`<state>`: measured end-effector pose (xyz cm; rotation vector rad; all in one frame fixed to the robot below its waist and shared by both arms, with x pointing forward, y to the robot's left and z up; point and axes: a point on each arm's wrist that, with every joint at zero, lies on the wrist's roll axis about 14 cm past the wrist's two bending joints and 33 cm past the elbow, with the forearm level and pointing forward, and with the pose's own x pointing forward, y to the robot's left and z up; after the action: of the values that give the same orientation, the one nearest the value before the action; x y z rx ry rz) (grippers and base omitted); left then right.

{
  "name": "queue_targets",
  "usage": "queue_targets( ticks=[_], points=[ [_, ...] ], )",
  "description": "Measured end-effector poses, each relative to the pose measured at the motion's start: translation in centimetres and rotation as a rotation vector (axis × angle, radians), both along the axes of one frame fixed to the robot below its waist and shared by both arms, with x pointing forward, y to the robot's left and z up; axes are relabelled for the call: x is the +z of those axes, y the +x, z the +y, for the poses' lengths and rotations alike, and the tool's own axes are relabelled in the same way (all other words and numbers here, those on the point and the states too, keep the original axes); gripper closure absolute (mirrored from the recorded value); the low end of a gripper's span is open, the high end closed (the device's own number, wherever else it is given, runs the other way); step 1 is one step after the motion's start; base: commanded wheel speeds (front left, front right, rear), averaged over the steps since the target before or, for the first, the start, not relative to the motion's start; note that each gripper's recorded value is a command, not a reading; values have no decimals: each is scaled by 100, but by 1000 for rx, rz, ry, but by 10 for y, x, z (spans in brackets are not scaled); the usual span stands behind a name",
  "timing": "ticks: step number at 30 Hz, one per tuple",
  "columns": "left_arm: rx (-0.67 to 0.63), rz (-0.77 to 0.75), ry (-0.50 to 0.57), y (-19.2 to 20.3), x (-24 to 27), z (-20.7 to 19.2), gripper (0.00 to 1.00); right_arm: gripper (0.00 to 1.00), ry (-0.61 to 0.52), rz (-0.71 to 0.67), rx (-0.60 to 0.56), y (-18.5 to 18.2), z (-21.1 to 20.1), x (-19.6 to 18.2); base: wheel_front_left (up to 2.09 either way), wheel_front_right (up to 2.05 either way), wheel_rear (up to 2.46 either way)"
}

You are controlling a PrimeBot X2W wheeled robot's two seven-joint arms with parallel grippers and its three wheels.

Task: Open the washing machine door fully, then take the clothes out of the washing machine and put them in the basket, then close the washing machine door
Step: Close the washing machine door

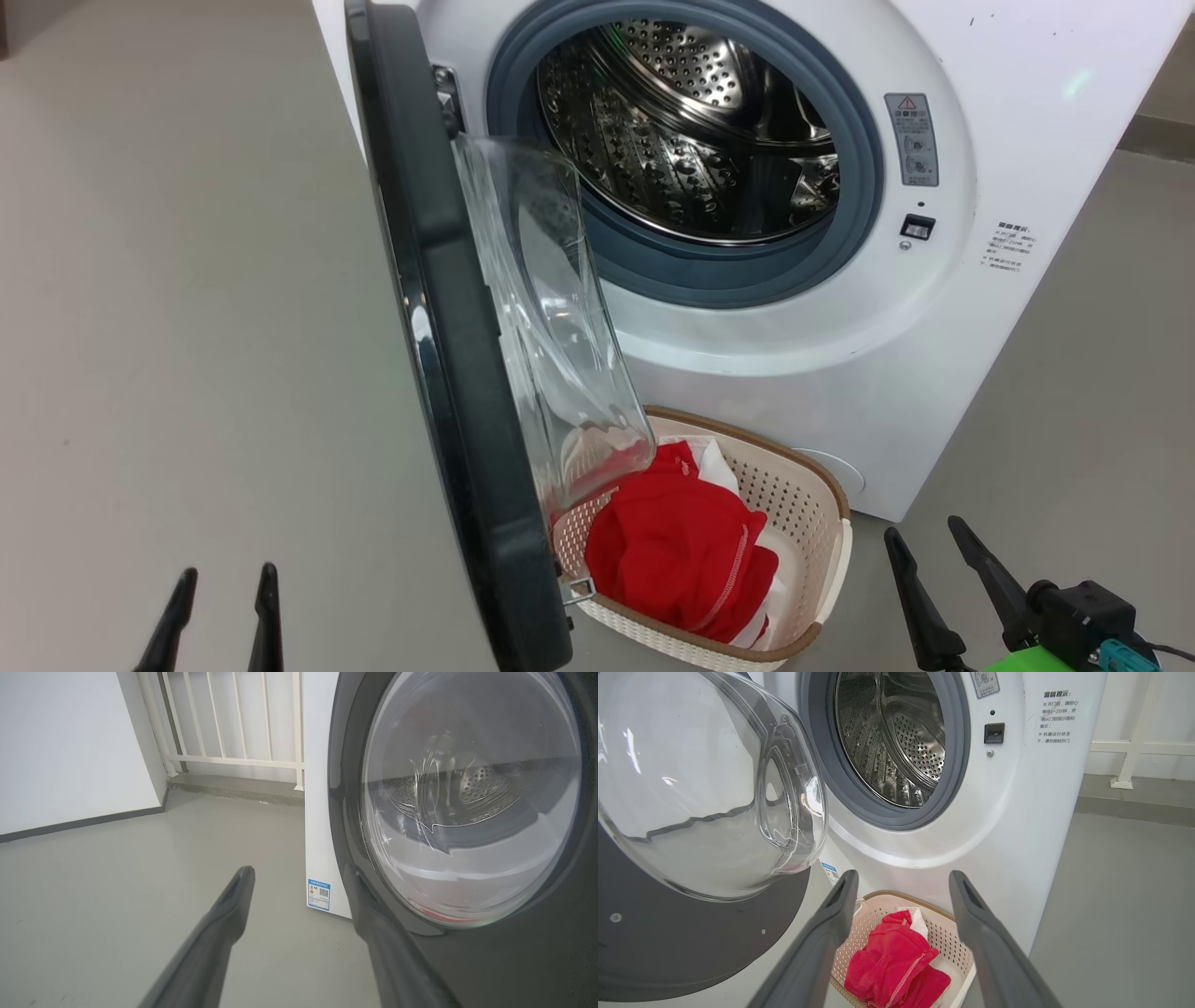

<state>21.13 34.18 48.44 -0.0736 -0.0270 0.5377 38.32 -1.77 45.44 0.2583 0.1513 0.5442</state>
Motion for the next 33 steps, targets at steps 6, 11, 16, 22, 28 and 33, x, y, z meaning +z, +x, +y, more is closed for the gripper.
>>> queue_targets(
  ticks=[6,11,16,22,28,33],
  points=[
    [1,34,-16,-3,-12,-5,0,0,0,2,-3,0,-1,-1,0,0,0],
    [3,35,-24,-3,-14,-5,0,0,1,0,-3,0,-1,0,0,0,0],
    [9,31,-24,-4,-13,-4,0,0,2,-1,-5,0,-1,1,0,0,0],
    [12,18,-38,-3,-12,-3,0,0,3,2,-7,0,-1,0,0,0,0],
    [6,-33,-53,2,-1,-1,100,0,6,1,-14,0,-3,1,0,0,0],
    [12,-158,-59,10,32,11,100,0,9,3,-15,0,-2,1,0,0,0]
  ],
)
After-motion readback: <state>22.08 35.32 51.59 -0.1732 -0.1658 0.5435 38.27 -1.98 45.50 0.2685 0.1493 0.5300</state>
